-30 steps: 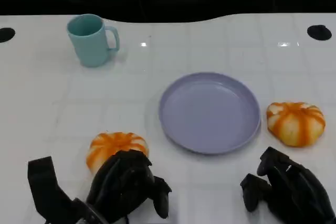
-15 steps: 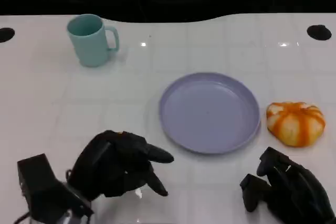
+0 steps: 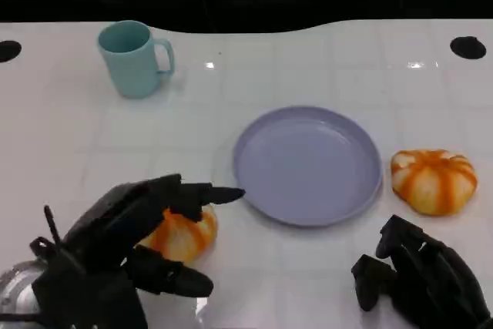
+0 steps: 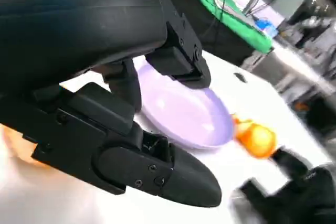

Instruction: Grasp the bread from the table and place it into the plate.

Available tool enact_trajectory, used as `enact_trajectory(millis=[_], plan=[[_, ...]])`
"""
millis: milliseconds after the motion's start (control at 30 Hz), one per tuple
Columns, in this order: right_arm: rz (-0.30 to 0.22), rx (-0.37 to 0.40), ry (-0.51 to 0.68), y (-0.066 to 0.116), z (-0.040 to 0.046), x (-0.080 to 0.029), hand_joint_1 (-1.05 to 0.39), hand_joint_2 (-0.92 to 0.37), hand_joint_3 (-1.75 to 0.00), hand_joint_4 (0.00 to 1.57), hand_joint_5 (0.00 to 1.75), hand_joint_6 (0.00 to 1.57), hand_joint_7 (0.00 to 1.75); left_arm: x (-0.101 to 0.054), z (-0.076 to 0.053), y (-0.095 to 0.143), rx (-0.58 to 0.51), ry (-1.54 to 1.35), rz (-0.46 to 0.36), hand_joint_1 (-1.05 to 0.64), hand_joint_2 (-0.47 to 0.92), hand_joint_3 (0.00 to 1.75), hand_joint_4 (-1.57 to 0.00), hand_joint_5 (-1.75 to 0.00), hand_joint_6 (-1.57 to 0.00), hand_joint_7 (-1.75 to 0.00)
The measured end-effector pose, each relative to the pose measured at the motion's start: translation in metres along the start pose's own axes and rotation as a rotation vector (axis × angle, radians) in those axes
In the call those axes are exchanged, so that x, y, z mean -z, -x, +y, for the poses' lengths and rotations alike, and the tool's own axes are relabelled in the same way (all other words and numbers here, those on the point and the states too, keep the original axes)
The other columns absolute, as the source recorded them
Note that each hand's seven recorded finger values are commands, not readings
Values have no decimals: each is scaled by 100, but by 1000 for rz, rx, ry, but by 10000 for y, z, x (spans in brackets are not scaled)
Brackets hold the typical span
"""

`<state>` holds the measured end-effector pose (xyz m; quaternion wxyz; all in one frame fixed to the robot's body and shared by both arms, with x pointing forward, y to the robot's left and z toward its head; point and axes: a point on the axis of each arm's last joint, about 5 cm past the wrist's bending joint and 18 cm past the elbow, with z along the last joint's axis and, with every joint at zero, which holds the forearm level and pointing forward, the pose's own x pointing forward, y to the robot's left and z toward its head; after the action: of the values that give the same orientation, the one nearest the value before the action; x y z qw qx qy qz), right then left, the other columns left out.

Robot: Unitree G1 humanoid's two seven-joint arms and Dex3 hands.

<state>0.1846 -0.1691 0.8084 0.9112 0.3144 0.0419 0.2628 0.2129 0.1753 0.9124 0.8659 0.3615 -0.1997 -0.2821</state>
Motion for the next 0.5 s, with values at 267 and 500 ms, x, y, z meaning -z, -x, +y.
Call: enact_trajectory(millis=[267, 500], plan=[[-1, -2, 1, -2, 3, -2, -57, -92, -23, 76, 173, 67, 146, -127, 46, -21, 26, -395, 91, -105, 92, 28, 0, -169, -9, -1], [6, 5, 8, 1, 7, -1, -57, -92, -24, 76, 174, 67, 148, -116, -15, -32, 65, -515, 161, -105, 92, 18, 0, -160, -10, -6]])
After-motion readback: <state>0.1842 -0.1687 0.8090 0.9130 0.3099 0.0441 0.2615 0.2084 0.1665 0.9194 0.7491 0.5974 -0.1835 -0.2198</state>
